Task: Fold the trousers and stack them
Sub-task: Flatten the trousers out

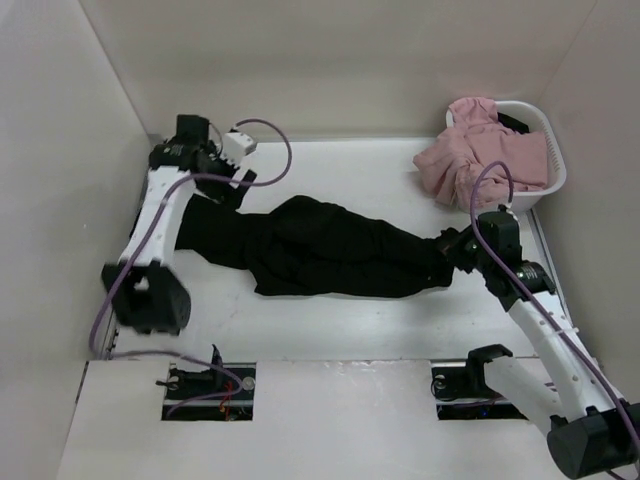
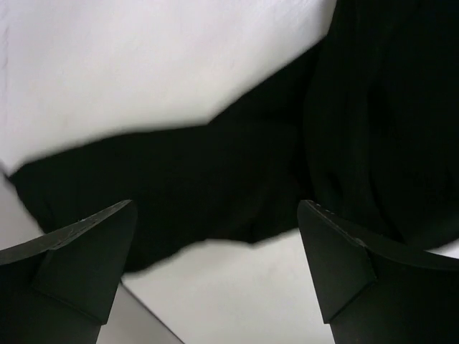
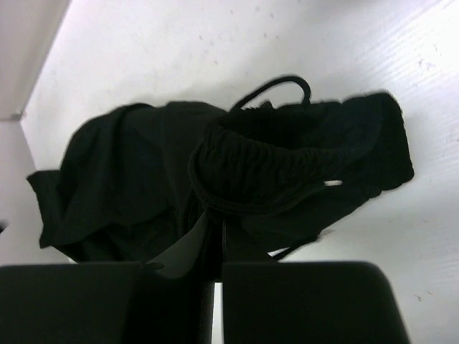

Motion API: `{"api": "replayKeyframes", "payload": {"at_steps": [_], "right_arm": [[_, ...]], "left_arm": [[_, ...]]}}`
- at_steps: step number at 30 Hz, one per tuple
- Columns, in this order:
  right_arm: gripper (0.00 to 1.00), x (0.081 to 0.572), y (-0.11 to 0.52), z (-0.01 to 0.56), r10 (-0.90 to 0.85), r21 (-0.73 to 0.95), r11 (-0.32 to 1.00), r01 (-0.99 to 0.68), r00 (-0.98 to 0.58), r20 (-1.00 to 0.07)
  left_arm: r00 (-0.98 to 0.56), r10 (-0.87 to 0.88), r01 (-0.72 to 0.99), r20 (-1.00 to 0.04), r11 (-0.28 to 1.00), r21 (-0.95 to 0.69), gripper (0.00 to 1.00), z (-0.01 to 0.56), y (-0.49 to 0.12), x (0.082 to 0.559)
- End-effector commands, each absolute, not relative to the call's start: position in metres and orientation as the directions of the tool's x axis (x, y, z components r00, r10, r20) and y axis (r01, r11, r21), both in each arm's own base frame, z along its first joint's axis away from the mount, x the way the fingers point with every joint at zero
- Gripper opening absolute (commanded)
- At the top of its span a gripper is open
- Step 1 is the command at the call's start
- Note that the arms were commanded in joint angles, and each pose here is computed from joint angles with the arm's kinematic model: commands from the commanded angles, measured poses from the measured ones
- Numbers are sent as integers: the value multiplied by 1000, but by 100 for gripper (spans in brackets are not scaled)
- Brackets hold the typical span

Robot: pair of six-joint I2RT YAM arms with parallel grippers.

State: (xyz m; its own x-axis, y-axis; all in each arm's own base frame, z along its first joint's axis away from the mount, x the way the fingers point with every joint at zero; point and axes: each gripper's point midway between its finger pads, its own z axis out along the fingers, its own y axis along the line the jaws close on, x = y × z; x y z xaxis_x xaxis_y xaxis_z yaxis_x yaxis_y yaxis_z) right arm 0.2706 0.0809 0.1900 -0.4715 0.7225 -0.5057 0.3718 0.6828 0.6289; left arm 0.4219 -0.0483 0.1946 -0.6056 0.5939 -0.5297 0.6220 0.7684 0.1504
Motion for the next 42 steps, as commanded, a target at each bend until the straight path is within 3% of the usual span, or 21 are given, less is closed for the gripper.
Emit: {"api": "replayKeyframes", "payload": {"at_steps": [1, 5, 8, 15, 17, 20, 22, 26, 31, 33, 36, 42], "right_arm": [[0, 277, 86, 195, 720, 667, 679, 307, -456, -523], [0, 272, 85, 187, 722, 663, 677, 318, -458, -518], [0, 270, 84, 186, 725, 666, 675, 318, -453, -519], [0, 265, 82, 182, 732, 669, 668, 326, -447, -514], [0, 264, 81, 178, 733, 664, 669, 335, -448, -512], [0, 263, 78, 173, 731, 655, 672, 344, -447, -515], [0, 266, 72, 173, 730, 649, 676, 349, -437, -526], [0, 294, 68, 204, 700, 643, 707, 293, -420, -578], [0, 353, 66, 327, 612, 613, 783, 105, -303, -731], [0, 364, 63, 376, 599, 606, 794, 47, -229, -767], [0, 364, 70, 409, 595, 611, 791, -23, -203, -778], [0, 349, 77, 370, 613, 636, 772, 5, -272, -742]], "left_arm": [[-586, 556, 636, -589, 766, 90, 100, 211, -64, 352], [-604, 577, 697, -550, 717, -13, 100, 164, -114, 303], [-631, 579, 691, -516, 722, -35, 99, 136, -121, 294], [-667, 527, 632, -526, 774, -26, 72, 103, -132, 330], [-664, 525, 638, -532, 769, -36, 59, 101, -145, 337], [-660, 507, 622, -554, 783, -25, 13, 103, -150, 348], [-647, 499, 606, -577, 796, 8, 3, 112, -143, 358], [-511, 513, 525, -689, 821, 222, 0, 189, -94, 412], [-287, 646, 276, -707, 763, 585, 0, 345, 8, 471], [-254, 709, 203, -657, 704, 681, 0, 388, 41, 473], [-246, 830, 219, -501, 551, 805, 0, 402, 67, 457], [-228, 951, 462, -209, 295, 836, 5, 325, 73, 387]]}}
